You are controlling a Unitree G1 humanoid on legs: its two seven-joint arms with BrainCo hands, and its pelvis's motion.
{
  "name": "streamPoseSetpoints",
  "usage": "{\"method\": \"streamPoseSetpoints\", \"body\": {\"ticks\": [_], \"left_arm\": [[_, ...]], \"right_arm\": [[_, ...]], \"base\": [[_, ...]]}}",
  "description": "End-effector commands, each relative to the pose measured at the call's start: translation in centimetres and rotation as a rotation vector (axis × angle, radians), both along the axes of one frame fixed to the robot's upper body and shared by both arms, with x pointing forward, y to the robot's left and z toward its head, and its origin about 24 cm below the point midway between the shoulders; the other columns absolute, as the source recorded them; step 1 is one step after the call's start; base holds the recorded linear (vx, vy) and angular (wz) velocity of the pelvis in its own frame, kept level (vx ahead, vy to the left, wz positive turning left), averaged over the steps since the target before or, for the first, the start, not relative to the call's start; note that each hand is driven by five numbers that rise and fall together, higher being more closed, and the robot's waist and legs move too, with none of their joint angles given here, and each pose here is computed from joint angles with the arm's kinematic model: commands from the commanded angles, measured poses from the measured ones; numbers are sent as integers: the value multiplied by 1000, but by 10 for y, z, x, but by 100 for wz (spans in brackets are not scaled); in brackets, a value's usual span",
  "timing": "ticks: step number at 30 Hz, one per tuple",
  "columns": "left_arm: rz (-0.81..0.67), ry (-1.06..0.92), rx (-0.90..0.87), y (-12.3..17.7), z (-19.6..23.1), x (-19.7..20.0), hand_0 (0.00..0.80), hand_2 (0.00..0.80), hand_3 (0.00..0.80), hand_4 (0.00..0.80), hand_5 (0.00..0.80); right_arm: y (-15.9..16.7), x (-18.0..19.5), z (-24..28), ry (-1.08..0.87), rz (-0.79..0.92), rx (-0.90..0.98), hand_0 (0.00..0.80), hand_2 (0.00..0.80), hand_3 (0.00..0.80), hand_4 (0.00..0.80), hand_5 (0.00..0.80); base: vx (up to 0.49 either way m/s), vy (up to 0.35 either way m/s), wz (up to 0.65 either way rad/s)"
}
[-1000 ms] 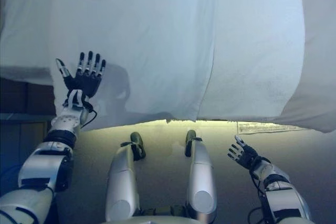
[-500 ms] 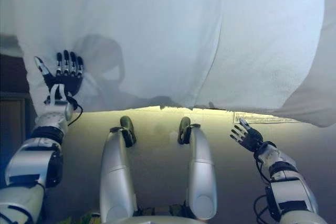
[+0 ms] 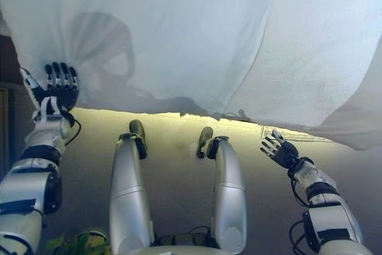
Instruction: Make the bed neatly
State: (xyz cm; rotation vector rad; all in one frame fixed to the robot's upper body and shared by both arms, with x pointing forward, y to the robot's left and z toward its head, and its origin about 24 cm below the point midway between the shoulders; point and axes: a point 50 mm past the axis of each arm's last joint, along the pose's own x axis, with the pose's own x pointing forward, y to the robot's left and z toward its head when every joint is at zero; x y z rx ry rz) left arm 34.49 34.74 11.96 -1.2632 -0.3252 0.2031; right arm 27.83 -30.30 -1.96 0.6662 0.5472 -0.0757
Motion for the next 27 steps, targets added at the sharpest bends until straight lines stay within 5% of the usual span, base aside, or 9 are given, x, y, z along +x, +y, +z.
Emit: {"method": "streamPoseSetpoints", "body": {"ticks": [1,16,27], "left_arm": [[149,29,-47,33,-12,-25,0,0,0,0,0],[210,87,-121,47,-52,-60,0,0,0,0,0],[103,200,-142,22,-103,-80,0,0,0,0,0]], "right_arm": [[-31,-25,-4,1,-111,-5,0,0,0,0,0],[-41,-32,-2,-17,-135,-30,0,0,0,0,0],[-35,-50,-22,36,-141,-8,0,0,0,0,0]], "base": [[-23,5,5],[-16,5,5],[59,-14,1]]}}
